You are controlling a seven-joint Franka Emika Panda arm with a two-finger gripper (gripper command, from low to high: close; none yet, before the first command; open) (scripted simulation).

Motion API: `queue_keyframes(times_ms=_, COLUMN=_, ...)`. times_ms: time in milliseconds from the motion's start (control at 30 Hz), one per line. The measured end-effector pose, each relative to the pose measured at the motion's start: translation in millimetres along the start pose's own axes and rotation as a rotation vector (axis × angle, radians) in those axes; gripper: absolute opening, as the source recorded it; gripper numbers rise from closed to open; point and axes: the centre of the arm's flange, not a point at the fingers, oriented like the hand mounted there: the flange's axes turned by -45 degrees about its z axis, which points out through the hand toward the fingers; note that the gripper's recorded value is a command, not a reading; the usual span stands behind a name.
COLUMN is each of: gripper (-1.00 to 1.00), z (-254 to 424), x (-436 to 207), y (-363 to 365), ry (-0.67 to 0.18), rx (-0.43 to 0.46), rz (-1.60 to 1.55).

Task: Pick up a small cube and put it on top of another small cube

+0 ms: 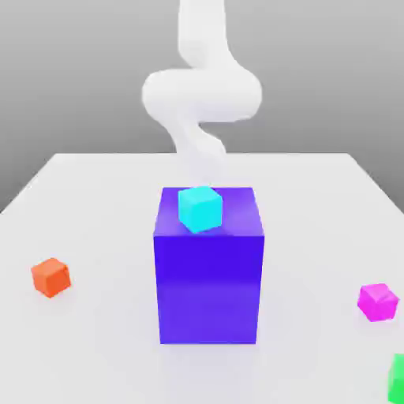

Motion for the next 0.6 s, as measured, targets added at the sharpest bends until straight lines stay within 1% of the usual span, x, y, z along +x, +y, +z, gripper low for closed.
queue_keyframes(times_ms=133, gripper=0.0, z=85, x=-13, y=-55, ry=-0.11, rx=0.106, rz=-0.243)
queue_keyframes(times_ms=300, gripper=0.0, z=174, x=-55, y=-132, ry=-0.227, rx=0.233, rz=-0.546)
queue_keyframes(times_ms=467, gripper=0.0, z=243, x=-125, y=-211, ry=-0.331, rx=0.358, rz=-0.857)
queue_keyframes(times_ms=600, gripper=0.0, z=279, x=-200, y=-273, ry=-0.402, rx=0.466, rz=-1.128)
